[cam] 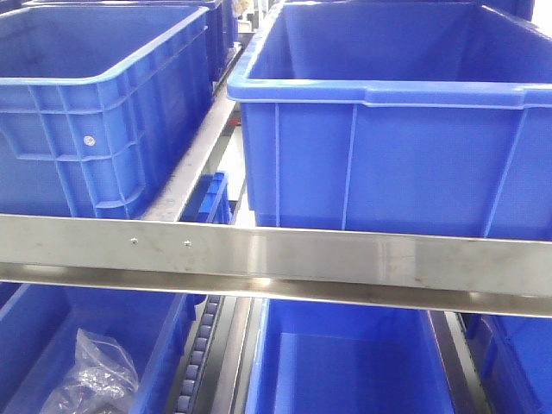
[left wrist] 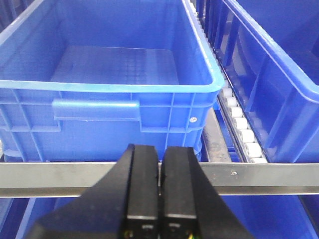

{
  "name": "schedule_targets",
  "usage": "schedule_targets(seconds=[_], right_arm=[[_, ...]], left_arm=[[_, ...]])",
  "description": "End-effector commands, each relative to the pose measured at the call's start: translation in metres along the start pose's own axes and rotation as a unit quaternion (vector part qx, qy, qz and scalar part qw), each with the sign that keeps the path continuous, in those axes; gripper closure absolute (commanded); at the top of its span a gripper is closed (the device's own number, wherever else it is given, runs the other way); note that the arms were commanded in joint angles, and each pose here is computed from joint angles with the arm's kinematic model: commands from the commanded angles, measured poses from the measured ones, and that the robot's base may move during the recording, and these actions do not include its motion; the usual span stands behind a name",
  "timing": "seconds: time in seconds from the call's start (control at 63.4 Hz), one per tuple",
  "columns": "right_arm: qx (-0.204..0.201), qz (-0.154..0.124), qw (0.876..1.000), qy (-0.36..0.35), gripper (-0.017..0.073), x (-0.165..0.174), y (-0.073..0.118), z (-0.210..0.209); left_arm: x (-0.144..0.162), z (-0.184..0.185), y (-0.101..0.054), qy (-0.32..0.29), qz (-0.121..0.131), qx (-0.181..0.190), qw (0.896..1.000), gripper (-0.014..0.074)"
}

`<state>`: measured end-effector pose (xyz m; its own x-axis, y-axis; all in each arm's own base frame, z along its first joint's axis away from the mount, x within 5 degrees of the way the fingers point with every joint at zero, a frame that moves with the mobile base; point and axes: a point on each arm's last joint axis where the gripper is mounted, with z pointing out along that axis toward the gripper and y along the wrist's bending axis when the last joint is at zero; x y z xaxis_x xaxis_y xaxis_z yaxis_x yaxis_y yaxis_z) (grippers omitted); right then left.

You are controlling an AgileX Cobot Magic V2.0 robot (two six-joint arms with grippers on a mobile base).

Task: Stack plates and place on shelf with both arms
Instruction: 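Raise the empty right gripper out of the blue bin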

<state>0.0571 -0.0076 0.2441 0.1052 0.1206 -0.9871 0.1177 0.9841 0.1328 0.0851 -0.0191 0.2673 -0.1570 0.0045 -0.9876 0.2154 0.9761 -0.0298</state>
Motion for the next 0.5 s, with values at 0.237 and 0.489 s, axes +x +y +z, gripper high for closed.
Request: schedule_targets(seconds=[0.237,0.489], right_arm=[[0.002,-0.002,1.0,-0.003,0.0504,0.038,-0.005,-0.006],[0.007,-0.001,1.0,0.025,0.0504,0.043,-0.006,-0.006]], left_arm=[[-0.018,0.0,-0.002,-0.054,-0.006,0.009,0.998,0.051],[-0.018,0.0,-0.002,-0.054,-0.006,0.009,0.998,0.051]])
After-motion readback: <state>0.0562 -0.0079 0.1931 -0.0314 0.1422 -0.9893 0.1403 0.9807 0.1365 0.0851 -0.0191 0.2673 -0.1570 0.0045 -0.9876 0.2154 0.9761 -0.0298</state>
